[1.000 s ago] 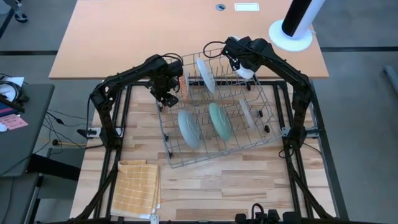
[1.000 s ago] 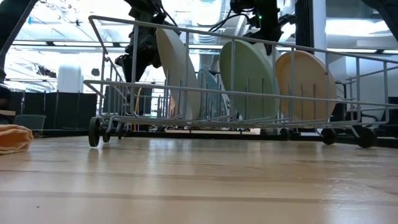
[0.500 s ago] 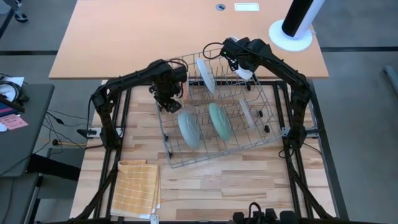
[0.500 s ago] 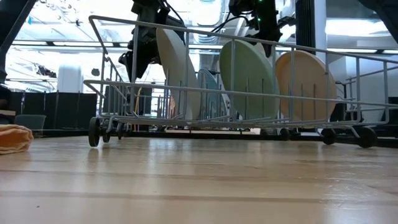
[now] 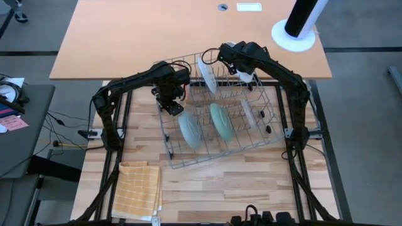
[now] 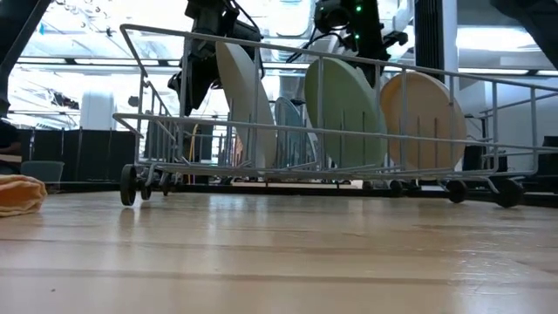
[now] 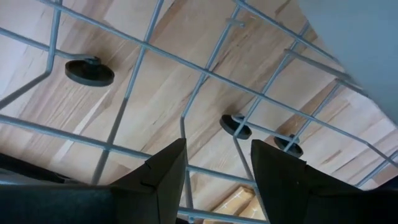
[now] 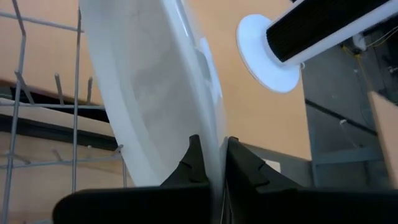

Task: Sort dishes
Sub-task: Put the white plate in the dish rack

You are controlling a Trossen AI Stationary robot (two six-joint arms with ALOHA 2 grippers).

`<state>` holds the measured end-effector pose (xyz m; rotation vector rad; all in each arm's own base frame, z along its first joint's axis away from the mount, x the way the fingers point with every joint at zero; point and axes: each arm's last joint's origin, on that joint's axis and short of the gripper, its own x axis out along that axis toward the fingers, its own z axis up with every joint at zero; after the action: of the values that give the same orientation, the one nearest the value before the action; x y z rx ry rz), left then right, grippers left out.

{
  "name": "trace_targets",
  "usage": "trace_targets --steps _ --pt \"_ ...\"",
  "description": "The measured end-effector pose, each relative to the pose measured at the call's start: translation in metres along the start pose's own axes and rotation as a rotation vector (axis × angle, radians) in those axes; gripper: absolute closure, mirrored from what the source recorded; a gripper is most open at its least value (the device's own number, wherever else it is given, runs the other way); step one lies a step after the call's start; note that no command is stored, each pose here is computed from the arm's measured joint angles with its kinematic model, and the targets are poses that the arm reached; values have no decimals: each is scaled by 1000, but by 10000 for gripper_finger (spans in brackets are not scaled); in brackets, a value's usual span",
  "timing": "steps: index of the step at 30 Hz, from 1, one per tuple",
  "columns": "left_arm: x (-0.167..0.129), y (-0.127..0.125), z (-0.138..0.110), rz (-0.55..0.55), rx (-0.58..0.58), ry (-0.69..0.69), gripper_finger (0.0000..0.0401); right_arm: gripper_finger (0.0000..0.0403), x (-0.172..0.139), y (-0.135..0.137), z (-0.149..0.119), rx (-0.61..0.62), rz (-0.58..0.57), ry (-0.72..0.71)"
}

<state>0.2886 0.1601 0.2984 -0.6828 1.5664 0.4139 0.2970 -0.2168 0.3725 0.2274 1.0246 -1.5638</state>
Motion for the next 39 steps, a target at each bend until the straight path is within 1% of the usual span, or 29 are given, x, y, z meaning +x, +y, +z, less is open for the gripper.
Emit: trace_targets --steps 5,11,17,20,24,30,32,36,39 --pt "0 0 0 2 0 0 226 384 -7 -20 3 62 21 -12" --pt "0 0 0 12 9 -2 226 384 -14 -36 4 95 31 -27" --pt "6 8 0 48 40 18 226 384 -21 -32 1 89 61 -31" --pt "1 11 -2 57 63 1 230 384 -26 -29 -1 76 69 -39" --pt "-10 13 -12 56 54 -38 253 384 -21 -30 0 74 58 -31" --pt "-21 19 -20 60 21 -79 304 384 -10 -38 5 104 32 -15" --pt "-21 22 -19 101 41 -83 321 384 -9 -39 6 109 28 -13" --pt "-23 32 -18 226 107 -84 350 384 -10 -38 5 103 31 -12" --pt "-24 39 -18 265 138 -79 366 384 -13 -36 4 88 36 -15"
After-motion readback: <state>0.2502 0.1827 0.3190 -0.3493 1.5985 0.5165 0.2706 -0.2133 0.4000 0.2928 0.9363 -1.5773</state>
